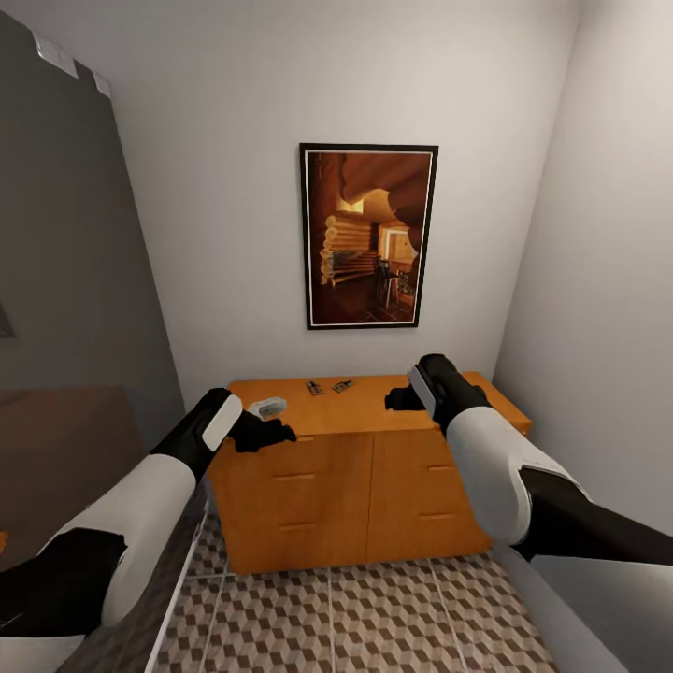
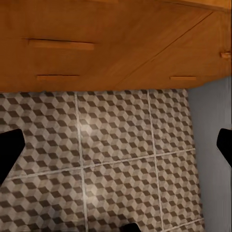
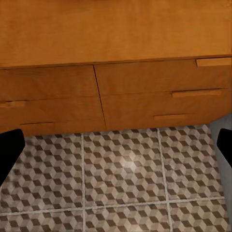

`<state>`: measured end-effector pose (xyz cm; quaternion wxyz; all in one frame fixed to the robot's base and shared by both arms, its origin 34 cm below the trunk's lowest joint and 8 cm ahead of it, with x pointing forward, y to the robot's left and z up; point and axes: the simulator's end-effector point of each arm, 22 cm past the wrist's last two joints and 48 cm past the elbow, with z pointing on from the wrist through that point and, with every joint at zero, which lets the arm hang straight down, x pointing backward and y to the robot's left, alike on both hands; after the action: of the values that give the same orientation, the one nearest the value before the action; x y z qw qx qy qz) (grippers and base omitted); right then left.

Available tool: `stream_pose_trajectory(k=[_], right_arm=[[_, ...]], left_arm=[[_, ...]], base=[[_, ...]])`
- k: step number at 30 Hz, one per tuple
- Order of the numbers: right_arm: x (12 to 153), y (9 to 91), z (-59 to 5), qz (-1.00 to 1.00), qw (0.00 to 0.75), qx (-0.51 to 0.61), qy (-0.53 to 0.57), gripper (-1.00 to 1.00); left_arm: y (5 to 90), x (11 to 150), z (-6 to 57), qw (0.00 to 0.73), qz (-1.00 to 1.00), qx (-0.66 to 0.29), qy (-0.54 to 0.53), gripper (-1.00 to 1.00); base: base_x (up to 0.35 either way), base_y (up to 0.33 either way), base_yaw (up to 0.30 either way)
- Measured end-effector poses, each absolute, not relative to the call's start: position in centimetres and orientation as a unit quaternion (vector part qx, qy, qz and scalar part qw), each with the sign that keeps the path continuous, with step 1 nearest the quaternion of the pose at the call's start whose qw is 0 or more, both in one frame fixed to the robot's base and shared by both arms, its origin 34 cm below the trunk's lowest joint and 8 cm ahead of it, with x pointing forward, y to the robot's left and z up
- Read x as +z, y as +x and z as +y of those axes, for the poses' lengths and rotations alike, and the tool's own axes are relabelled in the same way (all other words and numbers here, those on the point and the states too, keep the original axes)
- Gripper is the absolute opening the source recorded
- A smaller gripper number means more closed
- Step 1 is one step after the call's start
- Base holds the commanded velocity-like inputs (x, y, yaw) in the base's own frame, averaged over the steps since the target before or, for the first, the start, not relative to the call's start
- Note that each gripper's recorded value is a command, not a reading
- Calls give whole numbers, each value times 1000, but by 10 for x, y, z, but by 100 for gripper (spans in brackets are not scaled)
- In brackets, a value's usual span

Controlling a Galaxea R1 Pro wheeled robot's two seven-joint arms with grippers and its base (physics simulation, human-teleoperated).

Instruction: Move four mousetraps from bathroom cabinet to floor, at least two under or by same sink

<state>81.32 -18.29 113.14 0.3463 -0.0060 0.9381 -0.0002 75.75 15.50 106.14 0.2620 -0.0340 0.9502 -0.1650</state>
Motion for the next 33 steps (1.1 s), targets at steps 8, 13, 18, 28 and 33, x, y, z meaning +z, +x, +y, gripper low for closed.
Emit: stream_pose_trajectory(k=[8,13,18,28,33], right_arm=[[1181,828,-168,927,372,40,7,100],[1196,832,-164,924,378,51,10,100],[1194,832,-160,926,374,56,9,100],[1180,825,-144,931,353,88,14,100],[1164,819,-157,940,335,57,39,100]], left_arm=[[767,1087,140,271,948,-167,-23,100],[769,1089,138,270,948,-165,-21,100],[768,1086,137,266,950,-164,-21,100],[767,1086,132,266,950,-165,-19,100],[767,1086,132,266,950,-162,-18,100]], base=[[0,0,0],[0,0,0],[0,0,0],[0,0,0],[0,0,0]])
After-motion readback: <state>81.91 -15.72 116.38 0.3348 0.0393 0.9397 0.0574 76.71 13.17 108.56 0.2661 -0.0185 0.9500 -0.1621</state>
